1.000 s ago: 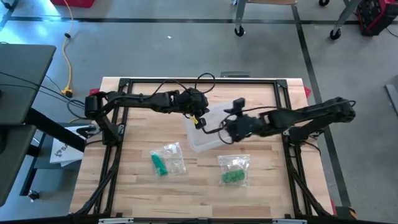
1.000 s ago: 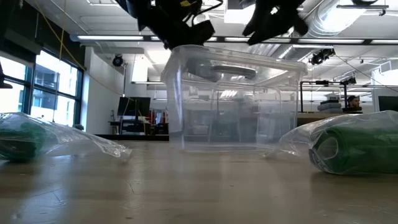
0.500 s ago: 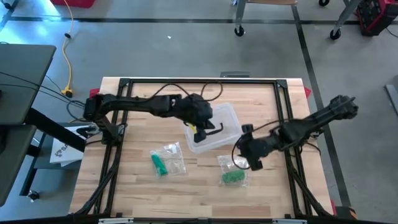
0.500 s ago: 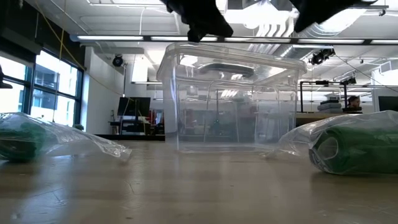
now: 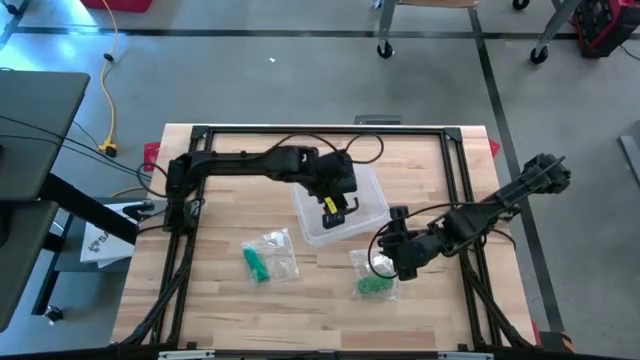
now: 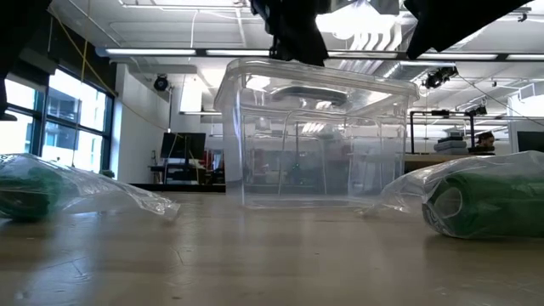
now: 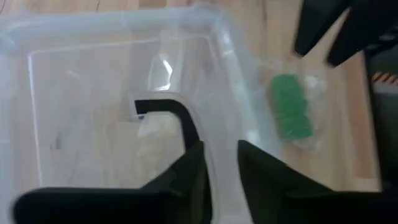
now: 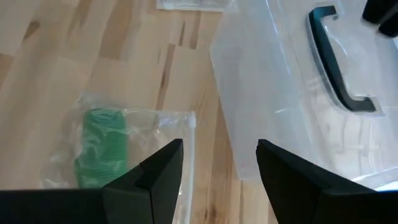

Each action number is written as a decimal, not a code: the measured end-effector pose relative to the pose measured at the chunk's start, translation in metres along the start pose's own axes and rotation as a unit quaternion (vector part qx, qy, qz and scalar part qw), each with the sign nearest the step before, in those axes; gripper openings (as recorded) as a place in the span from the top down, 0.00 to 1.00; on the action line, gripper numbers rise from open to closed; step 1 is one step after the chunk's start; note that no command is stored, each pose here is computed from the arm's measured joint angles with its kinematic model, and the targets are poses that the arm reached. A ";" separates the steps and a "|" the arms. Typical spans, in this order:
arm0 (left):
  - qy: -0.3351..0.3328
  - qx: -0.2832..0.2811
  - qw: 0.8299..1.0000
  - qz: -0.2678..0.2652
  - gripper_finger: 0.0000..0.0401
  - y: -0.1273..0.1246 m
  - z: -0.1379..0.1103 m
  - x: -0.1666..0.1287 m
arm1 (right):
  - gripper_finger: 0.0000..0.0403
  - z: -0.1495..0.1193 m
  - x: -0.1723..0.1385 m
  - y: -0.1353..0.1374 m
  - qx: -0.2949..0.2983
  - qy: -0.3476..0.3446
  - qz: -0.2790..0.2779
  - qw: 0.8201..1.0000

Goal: Roll bandage
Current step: Open the transparent bin

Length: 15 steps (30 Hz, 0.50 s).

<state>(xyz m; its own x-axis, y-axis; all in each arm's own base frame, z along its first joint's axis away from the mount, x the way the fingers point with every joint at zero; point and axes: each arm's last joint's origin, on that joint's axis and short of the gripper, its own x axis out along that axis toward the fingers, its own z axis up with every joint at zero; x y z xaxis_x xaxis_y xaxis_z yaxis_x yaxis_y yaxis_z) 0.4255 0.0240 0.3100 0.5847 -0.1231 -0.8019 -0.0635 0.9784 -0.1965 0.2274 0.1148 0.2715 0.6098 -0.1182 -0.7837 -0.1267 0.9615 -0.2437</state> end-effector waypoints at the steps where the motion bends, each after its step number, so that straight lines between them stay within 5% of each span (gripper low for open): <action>1: -0.001 -0.007 1.000 -0.004 0.75 0.002 0.001 -0.001 | 0.51 0.000 0.000 0.000 -0.001 -0.001 -0.001 1.000; 8: 0.041 -0.056 0.997 -0.028 0.54 0.018 -0.005 0.020 | 0.51 -0.013 0.020 0.006 -0.022 -0.019 0.001 1.000; 15: 0.056 -0.062 0.996 -0.042 0.51 0.021 -0.007 0.036 | 0.51 -0.020 0.031 0.007 -0.012 -0.032 0.001 0.999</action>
<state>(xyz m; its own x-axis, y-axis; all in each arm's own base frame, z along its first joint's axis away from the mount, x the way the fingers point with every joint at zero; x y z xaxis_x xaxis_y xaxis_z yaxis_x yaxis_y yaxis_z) 0.4395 0.0387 0.2728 0.4990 -0.2286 -0.8359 -0.1213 0.9367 -0.3285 0.2298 0.1129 0.2343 0.6581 -0.1004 -0.7462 -0.1458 0.9553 -0.2571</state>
